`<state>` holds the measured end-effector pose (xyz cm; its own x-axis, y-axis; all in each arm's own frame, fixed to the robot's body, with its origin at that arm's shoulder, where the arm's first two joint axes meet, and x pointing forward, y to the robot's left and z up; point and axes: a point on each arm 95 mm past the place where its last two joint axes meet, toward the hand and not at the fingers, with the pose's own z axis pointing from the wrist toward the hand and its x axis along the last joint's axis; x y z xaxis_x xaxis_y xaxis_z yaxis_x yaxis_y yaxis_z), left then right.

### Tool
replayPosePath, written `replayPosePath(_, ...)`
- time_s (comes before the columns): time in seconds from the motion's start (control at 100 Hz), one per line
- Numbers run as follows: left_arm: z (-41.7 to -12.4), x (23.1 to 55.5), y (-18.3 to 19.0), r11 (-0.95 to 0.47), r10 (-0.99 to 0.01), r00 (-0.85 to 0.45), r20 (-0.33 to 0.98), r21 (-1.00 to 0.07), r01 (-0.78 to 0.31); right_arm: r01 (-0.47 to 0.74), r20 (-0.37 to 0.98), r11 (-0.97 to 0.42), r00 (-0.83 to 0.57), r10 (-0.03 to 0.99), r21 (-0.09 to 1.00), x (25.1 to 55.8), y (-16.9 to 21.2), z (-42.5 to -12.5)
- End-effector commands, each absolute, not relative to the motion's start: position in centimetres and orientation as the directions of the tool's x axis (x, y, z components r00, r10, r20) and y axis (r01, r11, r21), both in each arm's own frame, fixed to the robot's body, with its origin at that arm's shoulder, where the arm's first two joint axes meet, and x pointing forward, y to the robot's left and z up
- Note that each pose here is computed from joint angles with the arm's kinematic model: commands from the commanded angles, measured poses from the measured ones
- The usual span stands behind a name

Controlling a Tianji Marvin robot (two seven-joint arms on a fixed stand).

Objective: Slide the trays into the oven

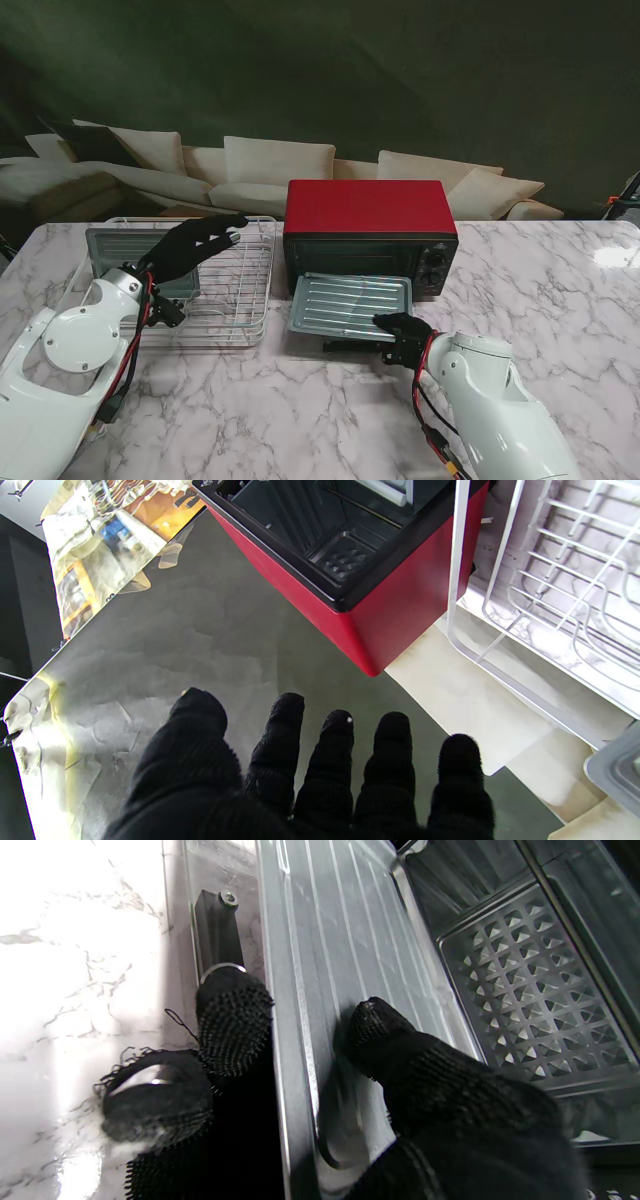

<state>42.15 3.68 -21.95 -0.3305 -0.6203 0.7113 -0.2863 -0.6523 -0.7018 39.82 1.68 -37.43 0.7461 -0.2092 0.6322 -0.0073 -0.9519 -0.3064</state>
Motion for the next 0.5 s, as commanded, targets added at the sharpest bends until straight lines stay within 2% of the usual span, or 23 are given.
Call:
replayPosePath(0.0, -22.18, 41.95, 3.47, -0.641, -0.621, -0.333, 0.71, -0.704, -0.305, -0.001, 0.635, -0.948, 0.742, -0.214, -0.319, 40.15, 1.94, -37.17)
replayPosePath(0.49, -22.37, 41.61, 3.56, -0.641, -0.622, -0.33, 0.711, -0.703, -0.308, -0.023, 0.633, -0.939, 0.733, -0.25, -0.343, 41.0, 1.92, -37.23)
